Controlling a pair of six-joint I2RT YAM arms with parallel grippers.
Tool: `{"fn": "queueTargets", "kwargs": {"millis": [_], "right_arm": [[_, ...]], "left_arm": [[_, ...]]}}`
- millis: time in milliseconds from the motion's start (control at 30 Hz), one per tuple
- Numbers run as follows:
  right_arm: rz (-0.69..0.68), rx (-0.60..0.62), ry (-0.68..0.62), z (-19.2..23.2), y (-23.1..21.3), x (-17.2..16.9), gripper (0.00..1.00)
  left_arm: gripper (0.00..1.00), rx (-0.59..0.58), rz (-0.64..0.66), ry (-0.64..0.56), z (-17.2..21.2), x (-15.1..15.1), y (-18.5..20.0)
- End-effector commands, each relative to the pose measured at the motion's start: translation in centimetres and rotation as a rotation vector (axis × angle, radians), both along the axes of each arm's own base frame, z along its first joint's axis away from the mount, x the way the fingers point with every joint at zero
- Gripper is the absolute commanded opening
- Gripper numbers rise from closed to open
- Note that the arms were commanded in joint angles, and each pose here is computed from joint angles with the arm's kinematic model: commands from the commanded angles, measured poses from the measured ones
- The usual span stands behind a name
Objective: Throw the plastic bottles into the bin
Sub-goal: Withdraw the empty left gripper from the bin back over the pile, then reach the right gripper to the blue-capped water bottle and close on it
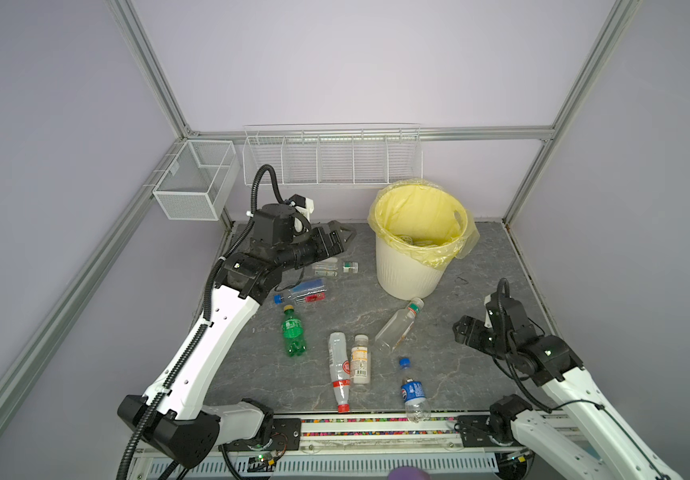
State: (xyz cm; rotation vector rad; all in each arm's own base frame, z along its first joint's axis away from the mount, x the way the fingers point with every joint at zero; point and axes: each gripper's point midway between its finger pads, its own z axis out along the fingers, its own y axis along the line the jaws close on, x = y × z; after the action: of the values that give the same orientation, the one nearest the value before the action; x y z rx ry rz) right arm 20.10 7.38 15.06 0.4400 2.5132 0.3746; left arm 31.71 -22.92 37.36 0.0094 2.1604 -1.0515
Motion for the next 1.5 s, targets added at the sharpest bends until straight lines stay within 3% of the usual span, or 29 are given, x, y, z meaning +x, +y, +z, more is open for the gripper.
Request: {"fn": "queueTargets", "kwargs": {"millis": [0,400,733,1033,1467], "right_arm": [[-0.070,0.040,0.037,-1.4,-0.1,-0.6,0.88],[0.004,0.073,0.037,-1.9,2.1,-0.8,0.88],[0.062,0.039,0.113,-3.7,4.4,-1.7,0.88],[0.120,0.010,0.155,-4.7,6.8,-3.2,0.88],[0.220,-0.112,0.187,-5.6,11.4,-4.1,0.88]], "left_arm": [[1.00,0.066,-0.017,0.009,-2.5,0.1,0.3],[1.00,0.166,-0.056,0.118,-9.0,-1.4,1.1],[1.00,0.244,0.014,0.198,-14.1,-2.2,3.2],[1.00,0.211,0.034,0.297,-17.9,-4.6,4.0],[1.00,0.229,0.058,0.323,-20.3,-7.2,5.7]]}}
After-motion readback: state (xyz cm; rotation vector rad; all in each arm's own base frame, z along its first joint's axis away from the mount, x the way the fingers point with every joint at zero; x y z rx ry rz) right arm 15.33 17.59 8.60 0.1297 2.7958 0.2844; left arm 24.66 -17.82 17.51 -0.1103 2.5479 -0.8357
